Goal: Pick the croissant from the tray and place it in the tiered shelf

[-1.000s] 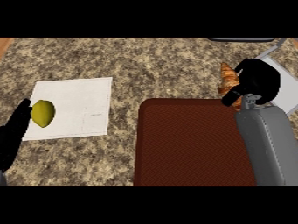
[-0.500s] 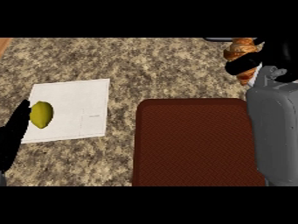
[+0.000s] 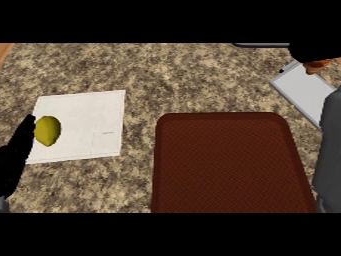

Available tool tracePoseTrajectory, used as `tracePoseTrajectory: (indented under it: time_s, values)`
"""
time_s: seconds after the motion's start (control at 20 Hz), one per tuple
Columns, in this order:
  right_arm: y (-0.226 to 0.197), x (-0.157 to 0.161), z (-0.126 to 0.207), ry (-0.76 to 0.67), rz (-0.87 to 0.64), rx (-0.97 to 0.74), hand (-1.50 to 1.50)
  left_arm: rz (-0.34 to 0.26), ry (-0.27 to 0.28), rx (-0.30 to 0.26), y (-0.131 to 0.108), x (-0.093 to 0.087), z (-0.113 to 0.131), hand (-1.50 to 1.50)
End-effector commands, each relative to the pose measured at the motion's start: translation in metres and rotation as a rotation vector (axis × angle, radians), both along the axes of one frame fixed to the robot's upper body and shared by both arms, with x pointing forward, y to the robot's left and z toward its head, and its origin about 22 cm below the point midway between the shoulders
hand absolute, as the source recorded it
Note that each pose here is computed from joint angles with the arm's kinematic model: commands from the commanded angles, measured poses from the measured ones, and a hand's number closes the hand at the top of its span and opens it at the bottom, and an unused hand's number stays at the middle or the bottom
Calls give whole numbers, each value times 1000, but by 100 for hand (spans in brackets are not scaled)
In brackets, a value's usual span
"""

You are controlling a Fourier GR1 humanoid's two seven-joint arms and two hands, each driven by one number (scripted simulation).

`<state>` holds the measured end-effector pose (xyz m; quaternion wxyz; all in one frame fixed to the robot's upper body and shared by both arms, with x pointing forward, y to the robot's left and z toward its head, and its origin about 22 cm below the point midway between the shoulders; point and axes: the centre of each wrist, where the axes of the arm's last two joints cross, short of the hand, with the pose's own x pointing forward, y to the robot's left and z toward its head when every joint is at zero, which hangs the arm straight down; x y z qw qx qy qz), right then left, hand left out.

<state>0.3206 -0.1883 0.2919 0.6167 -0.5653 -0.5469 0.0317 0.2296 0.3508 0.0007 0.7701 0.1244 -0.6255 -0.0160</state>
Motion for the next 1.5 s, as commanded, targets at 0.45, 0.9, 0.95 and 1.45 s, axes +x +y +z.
tracePoseTrajectory:
  time_s: [0.45, 0.9, 0.95, 1.45]
  values:
    - [-32, 6, 86, 69, -269, -144, 150, 0, 31, 3, 1, 0, 3, 0]
    - [-65, 34, 75, 105, -307, -163, 150, -11, 10, -15, -18, -3, -6, 0]
    - [-74, 33, 84, 144, -324, -177, 150, -22, 34, -10, 14, -2, 9, 0]
    - [-124, 59, 65, 160, -374, -206, 150, -11, 28, 0, -7, 13, -1, 0]
